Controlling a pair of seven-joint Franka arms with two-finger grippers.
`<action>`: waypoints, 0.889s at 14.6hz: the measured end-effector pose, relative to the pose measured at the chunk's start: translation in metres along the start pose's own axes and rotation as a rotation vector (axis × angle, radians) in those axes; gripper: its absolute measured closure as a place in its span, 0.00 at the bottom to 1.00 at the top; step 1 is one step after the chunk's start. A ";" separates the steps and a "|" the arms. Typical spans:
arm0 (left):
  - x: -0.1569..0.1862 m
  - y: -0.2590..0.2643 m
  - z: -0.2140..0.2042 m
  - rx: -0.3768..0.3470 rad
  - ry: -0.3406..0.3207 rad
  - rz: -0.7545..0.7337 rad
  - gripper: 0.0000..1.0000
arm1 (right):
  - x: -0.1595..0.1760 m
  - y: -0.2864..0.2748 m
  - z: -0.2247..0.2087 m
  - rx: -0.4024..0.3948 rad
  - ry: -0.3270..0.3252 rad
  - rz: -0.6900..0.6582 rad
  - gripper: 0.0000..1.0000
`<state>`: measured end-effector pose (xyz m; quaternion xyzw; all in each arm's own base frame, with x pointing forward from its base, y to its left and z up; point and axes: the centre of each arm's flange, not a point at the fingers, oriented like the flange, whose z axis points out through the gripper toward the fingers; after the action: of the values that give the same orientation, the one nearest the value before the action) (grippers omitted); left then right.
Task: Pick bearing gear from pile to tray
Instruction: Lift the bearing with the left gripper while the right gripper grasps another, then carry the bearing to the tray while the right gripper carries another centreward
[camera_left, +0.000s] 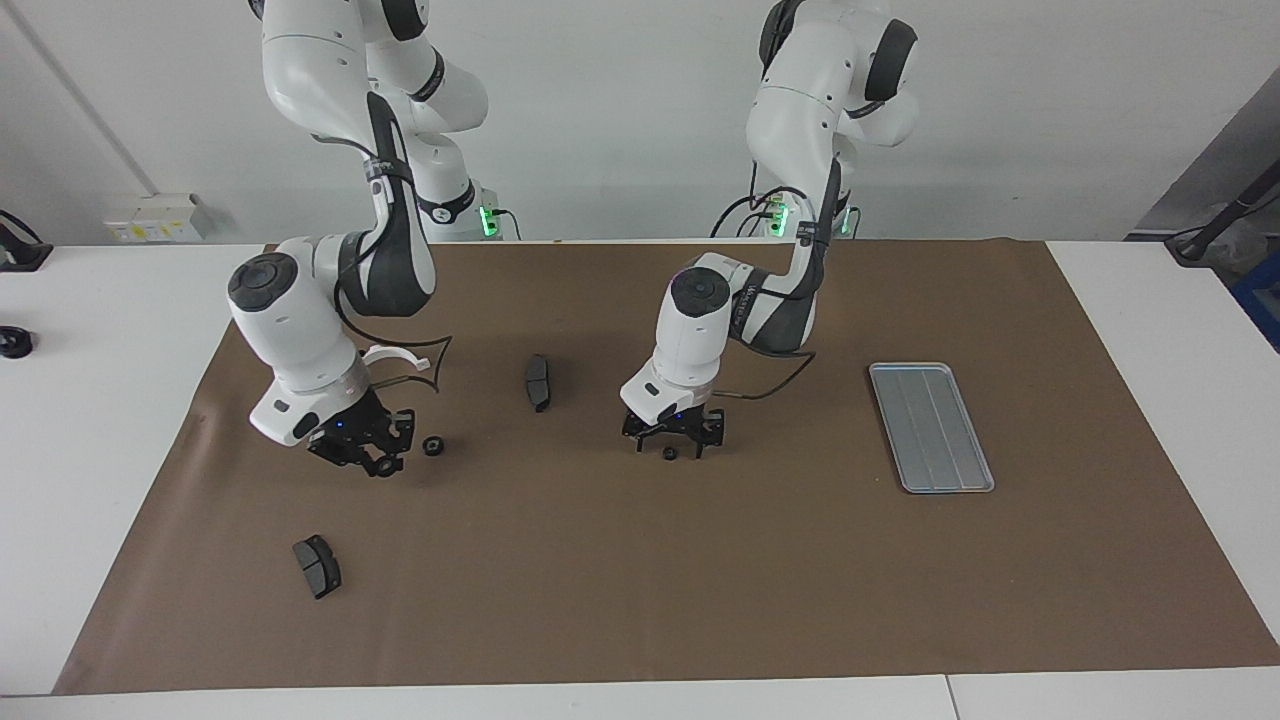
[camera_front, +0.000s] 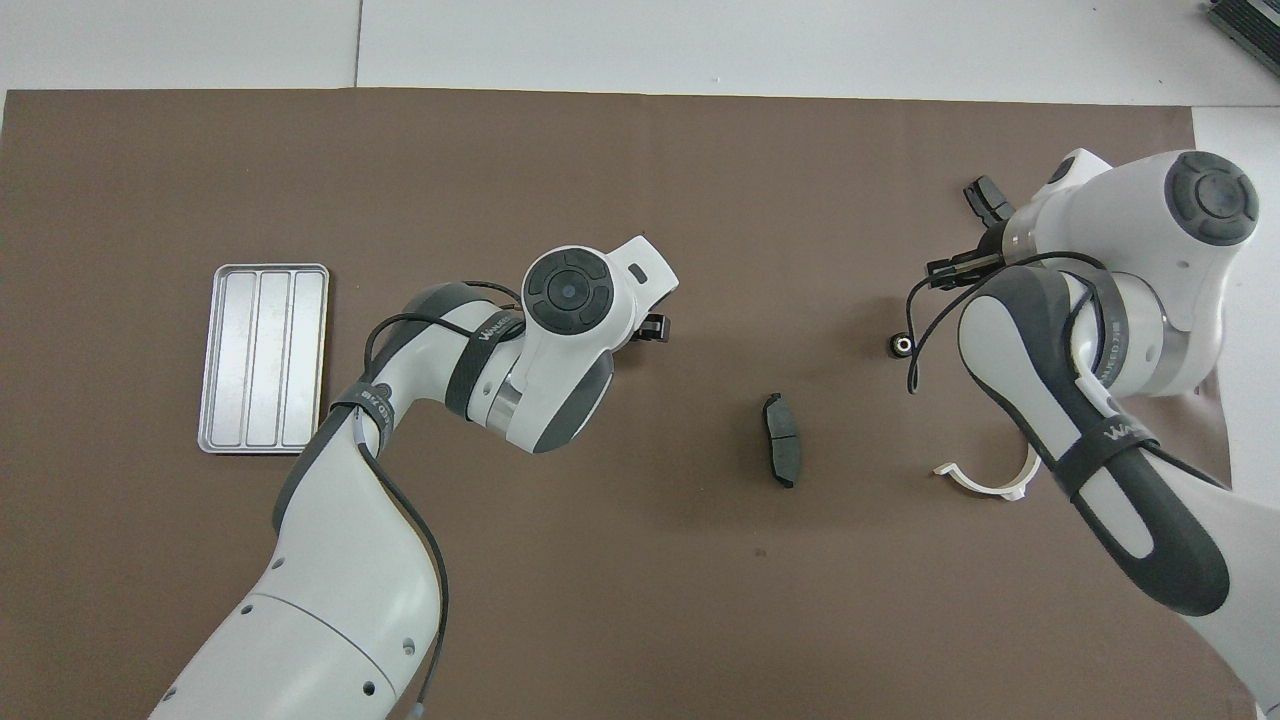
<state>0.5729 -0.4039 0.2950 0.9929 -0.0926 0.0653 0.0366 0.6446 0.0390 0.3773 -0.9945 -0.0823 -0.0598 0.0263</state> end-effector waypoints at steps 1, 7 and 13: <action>0.001 -0.002 0.000 0.001 0.004 -0.003 0.02 | 0.002 -0.018 -0.006 0.004 -0.005 0.020 0.65; 0.004 -0.004 -0.002 -0.002 0.017 -0.006 0.34 | 0.006 -0.055 -0.010 0.007 -0.006 0.072 0.65; 0.004 -0.004 -0.002 -0.002 0.018 -0.006 0.67 | 0.006 -0.055 -0.010 0.006 -0.006 0.072 0.65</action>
<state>0.5770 -0.4007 0.2973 0.9925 -0.0895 0.0743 0.0385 0.6399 0.0933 0.3907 -0.9969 -0.0467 -0.0554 0.0313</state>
